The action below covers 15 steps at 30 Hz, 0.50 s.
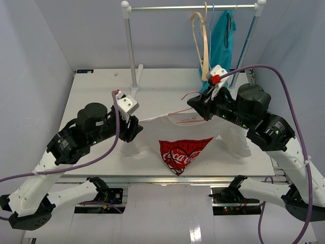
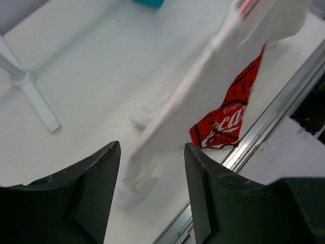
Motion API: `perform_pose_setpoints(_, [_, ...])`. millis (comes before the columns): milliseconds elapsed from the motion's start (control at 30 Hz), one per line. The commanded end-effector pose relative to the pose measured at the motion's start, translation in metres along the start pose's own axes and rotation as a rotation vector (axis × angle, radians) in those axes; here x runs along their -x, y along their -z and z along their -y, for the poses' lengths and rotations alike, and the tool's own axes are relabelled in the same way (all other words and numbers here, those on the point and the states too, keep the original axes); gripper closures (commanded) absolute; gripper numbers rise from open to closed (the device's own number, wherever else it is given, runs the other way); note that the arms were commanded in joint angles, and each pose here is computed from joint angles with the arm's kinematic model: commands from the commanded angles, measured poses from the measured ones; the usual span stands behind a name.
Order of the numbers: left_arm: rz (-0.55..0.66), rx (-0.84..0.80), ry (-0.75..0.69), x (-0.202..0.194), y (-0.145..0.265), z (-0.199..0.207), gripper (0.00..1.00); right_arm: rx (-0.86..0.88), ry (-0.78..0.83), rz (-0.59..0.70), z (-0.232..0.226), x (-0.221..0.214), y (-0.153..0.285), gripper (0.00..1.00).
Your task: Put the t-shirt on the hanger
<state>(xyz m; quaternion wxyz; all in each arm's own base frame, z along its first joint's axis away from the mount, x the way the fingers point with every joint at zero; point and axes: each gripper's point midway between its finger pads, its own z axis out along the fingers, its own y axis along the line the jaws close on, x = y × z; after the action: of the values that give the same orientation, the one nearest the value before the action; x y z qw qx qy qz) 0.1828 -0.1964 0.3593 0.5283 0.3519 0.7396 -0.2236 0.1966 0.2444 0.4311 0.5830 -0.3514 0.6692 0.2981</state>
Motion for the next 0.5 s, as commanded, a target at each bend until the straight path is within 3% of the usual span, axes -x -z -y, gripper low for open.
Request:
perform_pose_setpoints(0, [0.129, -0.265, -0.079, 0.042, -0.002, 0.043, 0.35, 0.178, 0.014, 0.086, -0.029, 0.012, -0.014, 0.92])
perform_pose_setpoints(267, [0.033, -0.462, -0.098, 0.023, -0.041, 0.071, 0.35, 0.239, -0.046, 0.097, -0.04, 0.007, -0.026, 0.92])
perform_pose_setpoints(467, [0.017, -0.466, -0.1, 0.014, -0.053, 0.072, 0.39, 0.241, -0.07, 0.101, -0.04, 0.004, -0.031, 0.92])
